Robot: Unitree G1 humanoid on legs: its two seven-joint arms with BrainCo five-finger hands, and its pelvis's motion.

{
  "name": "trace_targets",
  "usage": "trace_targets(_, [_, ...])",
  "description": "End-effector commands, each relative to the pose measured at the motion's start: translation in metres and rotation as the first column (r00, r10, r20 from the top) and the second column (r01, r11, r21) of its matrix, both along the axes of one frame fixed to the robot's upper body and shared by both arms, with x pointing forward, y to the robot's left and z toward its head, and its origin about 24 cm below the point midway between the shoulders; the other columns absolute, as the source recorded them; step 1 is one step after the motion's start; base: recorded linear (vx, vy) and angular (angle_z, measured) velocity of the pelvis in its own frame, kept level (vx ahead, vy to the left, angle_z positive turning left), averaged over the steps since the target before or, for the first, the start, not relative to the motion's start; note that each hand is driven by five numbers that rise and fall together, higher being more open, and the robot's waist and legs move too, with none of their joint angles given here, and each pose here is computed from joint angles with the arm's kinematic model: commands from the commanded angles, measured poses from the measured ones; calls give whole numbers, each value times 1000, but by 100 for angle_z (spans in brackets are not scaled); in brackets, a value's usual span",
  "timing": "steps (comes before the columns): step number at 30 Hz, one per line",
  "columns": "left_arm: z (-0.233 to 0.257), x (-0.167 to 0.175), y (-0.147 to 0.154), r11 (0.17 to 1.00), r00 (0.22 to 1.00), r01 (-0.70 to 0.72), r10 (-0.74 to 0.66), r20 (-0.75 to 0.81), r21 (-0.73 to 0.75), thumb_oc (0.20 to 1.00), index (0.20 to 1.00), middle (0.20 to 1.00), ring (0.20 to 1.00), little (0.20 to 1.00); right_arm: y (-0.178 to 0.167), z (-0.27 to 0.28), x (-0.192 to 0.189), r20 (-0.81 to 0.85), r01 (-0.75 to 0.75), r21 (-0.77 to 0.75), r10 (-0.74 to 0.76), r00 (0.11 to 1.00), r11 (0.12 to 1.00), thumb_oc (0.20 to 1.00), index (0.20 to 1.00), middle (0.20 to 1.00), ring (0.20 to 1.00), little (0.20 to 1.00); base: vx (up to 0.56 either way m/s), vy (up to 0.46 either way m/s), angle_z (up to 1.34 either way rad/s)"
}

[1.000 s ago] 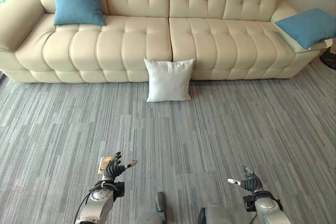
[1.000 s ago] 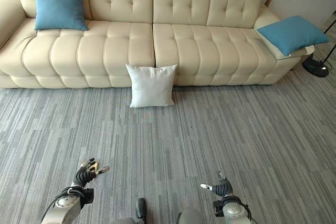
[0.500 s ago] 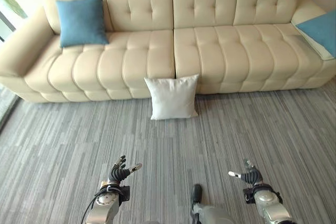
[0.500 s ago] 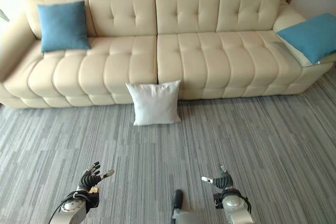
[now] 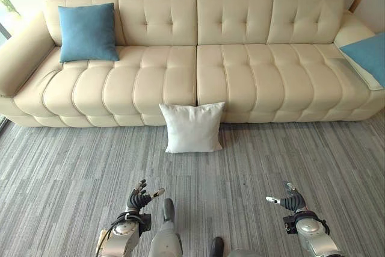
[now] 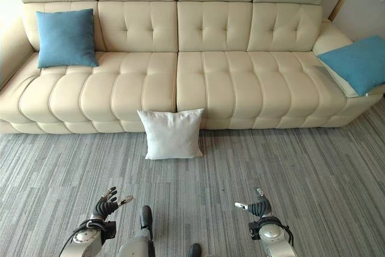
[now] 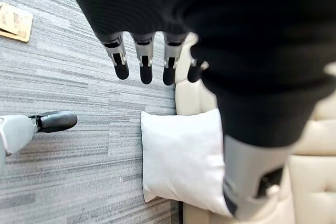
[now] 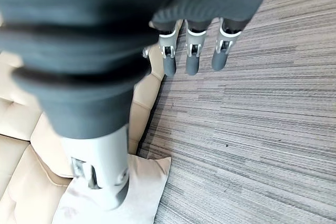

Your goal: Pick up all the scattered cushions and arrange them neatly on the sofa.

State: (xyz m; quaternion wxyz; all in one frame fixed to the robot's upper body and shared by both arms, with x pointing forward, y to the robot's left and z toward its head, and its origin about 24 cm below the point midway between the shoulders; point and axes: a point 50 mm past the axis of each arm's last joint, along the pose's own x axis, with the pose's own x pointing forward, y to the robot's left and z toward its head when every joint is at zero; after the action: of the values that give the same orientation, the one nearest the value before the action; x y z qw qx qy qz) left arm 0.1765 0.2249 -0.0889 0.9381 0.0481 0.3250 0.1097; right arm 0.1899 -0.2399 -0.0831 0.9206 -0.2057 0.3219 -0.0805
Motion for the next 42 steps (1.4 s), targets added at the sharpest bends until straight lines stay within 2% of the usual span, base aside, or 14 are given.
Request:
trace_targets(1, [18, 11, 14, 997, 995, 9, -16, 95, 75, 1000, 1000, 1000, 1000, 1000, -2, 20, 19, 100, -38, -37, 42, 994, 999, 1000, 1000, 1000, 1000, 1000, 382, 346, -4])
trace_targets(10, [24, 16, 27, 993, 995, 10, -22, 97, 121, 1000, 1000, 1000, 1000, 1000, 16, 9, 19, 61, -62, 16, 61, 996, 998, 1000, 1000, 1000, 1000, 1000, 193, 188, 2])
trace_targets(19, [34, 32, 16, 992, 985, 47, -65, 159, 116, 1000, 1000, 1000, 1000, 1000, 10, 11, 19, 64, -37, -5, 38, 997, 999, 1000, 1000, 1000, 1000, 1000, 208, -84, -5])
trace_targets(27, [33, 33, 8, 996, 984, 48, -60, 168, 74, 1000, 1000, 1000, 1000, 1000, -2, 19, 23, 106, -6, -7, 6, 994, 1000, 1000, 1000, 1000, 1000, 1000, 209, -171, 22])
trace_targets(32, [24, 24, 11, 995, 992, 52, -61, 110, 85, 1000, 1000, 1000, 1000, 1000, -12, 19, 20, 91, 15, -29, -12, 996, 999, 1000, 1000, 1000, 1000, 1000, 245, -9, -18])
trace_targets(42, [14, 10, 13, 991, 995, 84, -89, 43, 103, 1000, 1000, 1000, 1000, 1000, -4, 12, 16, 50, -34, -26, 36, 998, 999, 1000, 1000, 1000, 1000, 1000, 140, 108, -24])
